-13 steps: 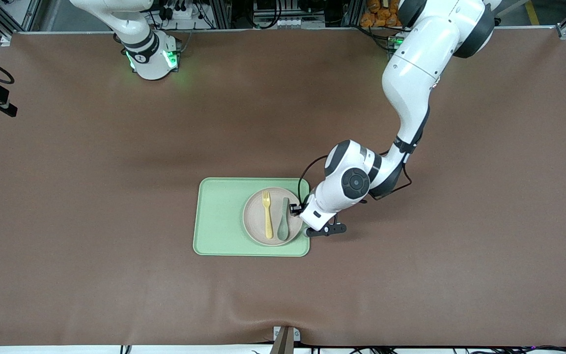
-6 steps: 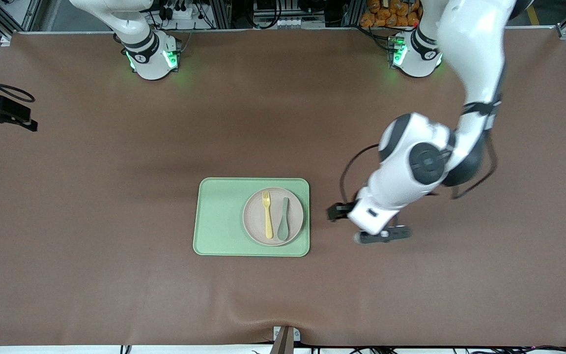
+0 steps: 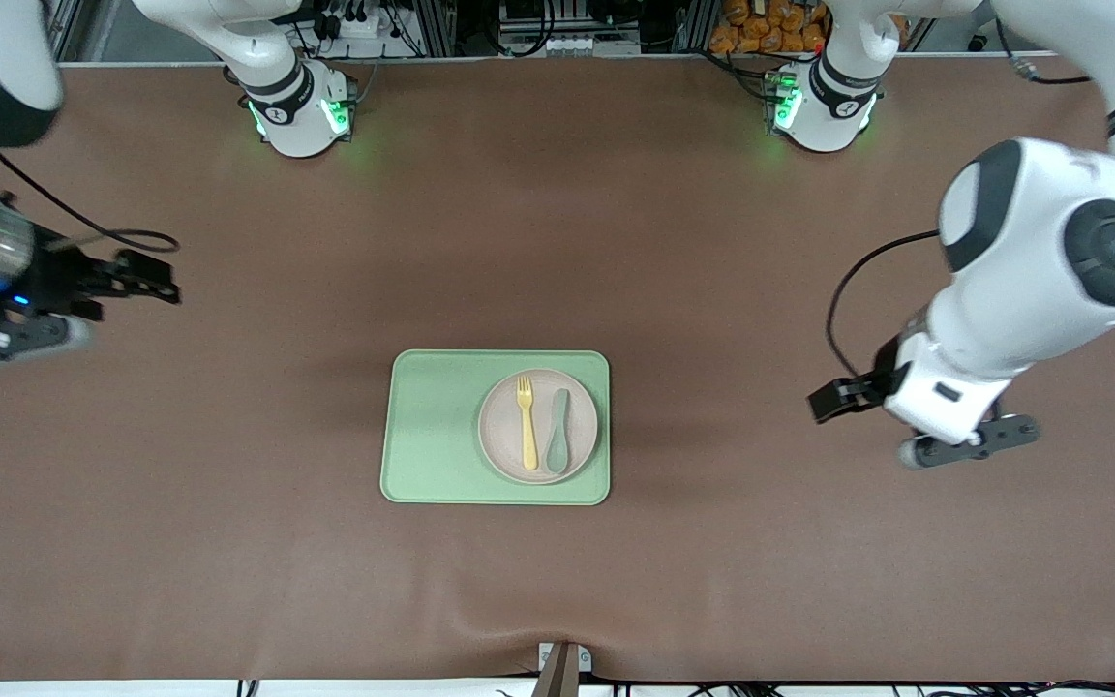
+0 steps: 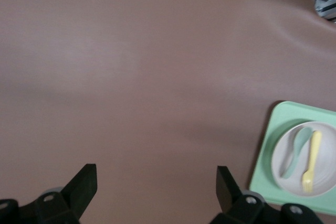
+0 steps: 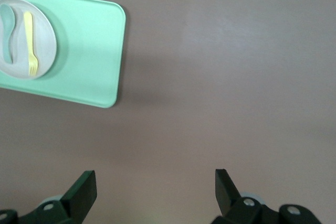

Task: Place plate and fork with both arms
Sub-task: 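Lift the left gripper away while the right gripper reaches toward the tray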

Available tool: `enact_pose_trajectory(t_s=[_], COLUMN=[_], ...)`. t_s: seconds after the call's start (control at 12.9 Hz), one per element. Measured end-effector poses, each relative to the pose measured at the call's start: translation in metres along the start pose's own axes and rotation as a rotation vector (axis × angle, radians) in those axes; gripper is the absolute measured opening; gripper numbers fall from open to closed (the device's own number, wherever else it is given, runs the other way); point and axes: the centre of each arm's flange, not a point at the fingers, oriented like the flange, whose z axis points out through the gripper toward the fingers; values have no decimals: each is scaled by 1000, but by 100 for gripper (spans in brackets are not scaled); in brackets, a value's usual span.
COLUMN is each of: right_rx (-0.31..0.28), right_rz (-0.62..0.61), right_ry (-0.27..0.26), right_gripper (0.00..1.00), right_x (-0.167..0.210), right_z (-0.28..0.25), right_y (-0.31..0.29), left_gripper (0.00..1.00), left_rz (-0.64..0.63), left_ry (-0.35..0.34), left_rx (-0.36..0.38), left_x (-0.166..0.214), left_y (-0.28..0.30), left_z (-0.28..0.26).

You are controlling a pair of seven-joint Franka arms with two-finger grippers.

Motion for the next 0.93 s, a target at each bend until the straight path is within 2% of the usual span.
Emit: enact_pose_trajectory(t_s=[0.16,0.47,0.62,0.93], right_rx=[-12,-16,-10,-6], right_rz=[25,-1,22,12], right_ry=[46,143,176,210], right_gripper=[100,100,100,100], right_x=[30,74,90,112], right_z=[34,111,153,232], right_y=[-55,-150,-188,-246], left_gripper=[100,100,100,100], left_rz=[-3,54,78,106], left_ry=[-17,-48,-39,-49], left_rx=[16,37,36,46], left_x=[-3,-20,-20,-35], left_y=[-28,-59,-78,-94], left_z=[-24,-62,-75,-97])
